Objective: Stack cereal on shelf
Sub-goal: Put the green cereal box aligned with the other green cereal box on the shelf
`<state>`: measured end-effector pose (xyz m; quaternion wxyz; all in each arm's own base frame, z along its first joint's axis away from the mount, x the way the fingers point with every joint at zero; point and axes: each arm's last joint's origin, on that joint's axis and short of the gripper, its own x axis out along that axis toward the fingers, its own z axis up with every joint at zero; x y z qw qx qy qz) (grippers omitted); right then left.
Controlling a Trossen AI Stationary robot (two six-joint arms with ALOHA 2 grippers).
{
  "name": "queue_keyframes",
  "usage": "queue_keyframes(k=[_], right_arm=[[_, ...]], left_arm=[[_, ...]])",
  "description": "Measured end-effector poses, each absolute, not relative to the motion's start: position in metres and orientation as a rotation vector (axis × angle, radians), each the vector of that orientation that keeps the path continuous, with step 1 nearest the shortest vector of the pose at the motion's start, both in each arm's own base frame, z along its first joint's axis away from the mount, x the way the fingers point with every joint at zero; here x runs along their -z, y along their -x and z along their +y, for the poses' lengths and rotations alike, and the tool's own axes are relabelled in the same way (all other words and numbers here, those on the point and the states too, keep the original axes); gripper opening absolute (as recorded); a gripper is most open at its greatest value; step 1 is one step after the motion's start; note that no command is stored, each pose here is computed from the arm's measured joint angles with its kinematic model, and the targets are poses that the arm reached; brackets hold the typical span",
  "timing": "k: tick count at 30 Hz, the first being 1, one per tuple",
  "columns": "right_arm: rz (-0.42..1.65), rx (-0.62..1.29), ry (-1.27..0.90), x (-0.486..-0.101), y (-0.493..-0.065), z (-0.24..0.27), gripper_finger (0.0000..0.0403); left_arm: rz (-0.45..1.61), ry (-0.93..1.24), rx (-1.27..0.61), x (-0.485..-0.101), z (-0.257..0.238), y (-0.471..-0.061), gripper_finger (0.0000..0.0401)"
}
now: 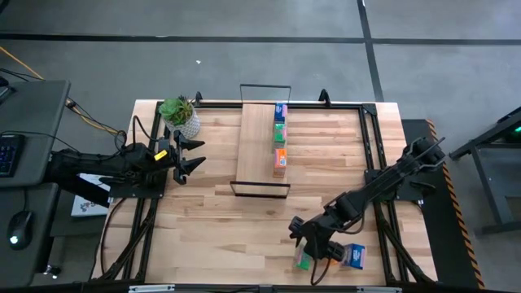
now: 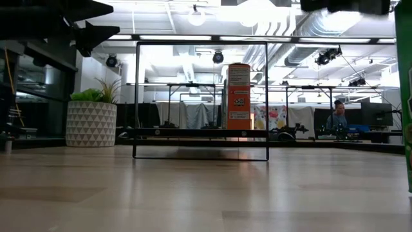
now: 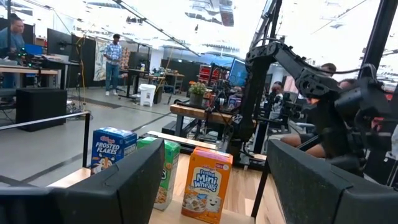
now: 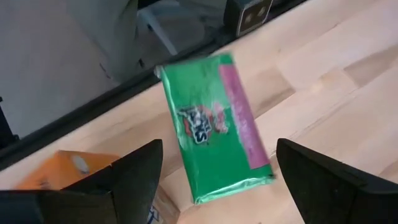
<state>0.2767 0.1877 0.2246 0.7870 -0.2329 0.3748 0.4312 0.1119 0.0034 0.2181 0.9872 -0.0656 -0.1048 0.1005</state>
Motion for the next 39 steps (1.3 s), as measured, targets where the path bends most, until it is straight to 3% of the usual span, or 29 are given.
queue_keyframes(k=[14, 27, 39], right_arm=[[0.819, -0.924, 0.577, -0.210, -0.284, 0.188, 0.0301], [0.813, -0.929, 0.574, -0.210, -0.285, 0.188, 0.0186], [0.770, -0.711, 0.666, -0.228, -0.297, 0.187, 0.0166]], left_arm=[[-0.211, 0.131, -0.202, -0.218, 0.003, -0.112, 0.0275], [-0.210, 0.131, -0.202, -0.218, 0.003, -0.112, 0.0275], [-0.203, 0.130, -0.203, -0.217, 0.003, -0.112, 0.0275]])
